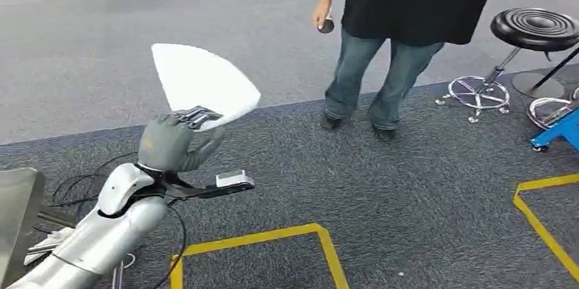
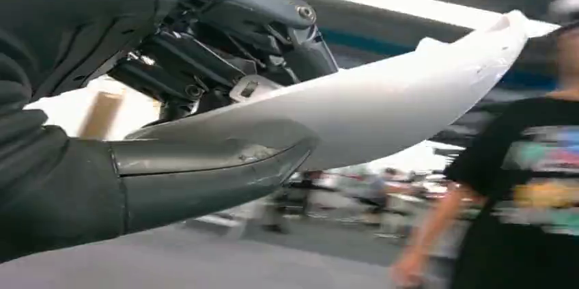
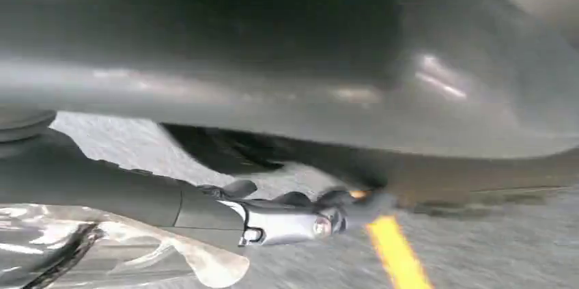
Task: Take the parts from the cabinet and place them on the table.
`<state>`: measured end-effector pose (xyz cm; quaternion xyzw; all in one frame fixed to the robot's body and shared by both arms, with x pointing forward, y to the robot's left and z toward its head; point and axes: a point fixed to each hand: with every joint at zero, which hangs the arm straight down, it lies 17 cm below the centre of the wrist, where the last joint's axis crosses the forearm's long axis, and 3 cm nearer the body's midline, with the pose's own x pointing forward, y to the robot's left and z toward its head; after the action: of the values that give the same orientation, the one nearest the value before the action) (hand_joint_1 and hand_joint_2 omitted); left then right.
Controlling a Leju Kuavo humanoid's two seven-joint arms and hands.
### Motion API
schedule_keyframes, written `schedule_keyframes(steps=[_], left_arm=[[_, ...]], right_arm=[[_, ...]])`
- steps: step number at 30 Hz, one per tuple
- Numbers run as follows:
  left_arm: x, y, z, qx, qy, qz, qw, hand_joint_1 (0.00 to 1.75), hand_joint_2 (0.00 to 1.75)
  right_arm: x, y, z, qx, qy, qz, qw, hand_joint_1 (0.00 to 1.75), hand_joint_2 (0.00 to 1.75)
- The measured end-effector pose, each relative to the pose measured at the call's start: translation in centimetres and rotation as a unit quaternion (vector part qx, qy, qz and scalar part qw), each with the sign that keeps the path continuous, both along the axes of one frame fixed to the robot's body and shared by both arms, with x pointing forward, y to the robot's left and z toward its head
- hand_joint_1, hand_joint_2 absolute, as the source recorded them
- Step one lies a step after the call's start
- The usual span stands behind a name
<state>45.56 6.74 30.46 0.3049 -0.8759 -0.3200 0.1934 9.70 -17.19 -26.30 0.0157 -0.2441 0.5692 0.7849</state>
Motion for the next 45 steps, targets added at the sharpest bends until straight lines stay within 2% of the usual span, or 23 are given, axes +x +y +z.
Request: schedule_keyframes(steps=[3,8,13,21,33,38,45], left_arm=[[-0.1,1.4,0.0,0.003,-0.006,0.018,1.000,1.75,1.75],[-0.3,3.1,-1.2,0.009,0.004,0.036,0.999,1.75,1.75],[-0.4,4.5,-1.2,0.009,0.004,0.049,0.999,1.75,1.75],[-0.8,5.8,-1.9,0.016,0.004,0.059,0.998,1.75,1.75],[-1.0,7.5,-0.9,0.014,-0.010,0.078,0.997,1.75,1.75],[-1.9,8.5,-2.6,0.025,0.003,0.102,0.994,1.75,1.75],[-2.6,9.7,-2.7,0.023,0.001,0.112,0.993,1.75,1.75]], right_arm=[[-2.2,-3.6,-1.2,-0.063,0.048,-0.065,0.995,0.00,0.00],[-3.5,-6.1,-1.7,-0.097,0.091,-0.136,0.982,0.00,0.00],[-4.3,-7.1,-1.9,-0.099,0.121,-0.218,0.963,0.00,0.00],[-5.8,-9.5,-2.1,-0.113,0.151,-0.273,0.943,0.00,0.00],[-5.4,-12.0,-2.2,-0.137,0.141,-0.297,0.935,0.00,0.00],[-3.1,-14.5,-1.8,-0.105,0.073,-0.372,0.919,0.00,0.00],[-2.9,-16.9,-1.7,-0.111,0.062,-0.397,0.909,0.00,0.00]])
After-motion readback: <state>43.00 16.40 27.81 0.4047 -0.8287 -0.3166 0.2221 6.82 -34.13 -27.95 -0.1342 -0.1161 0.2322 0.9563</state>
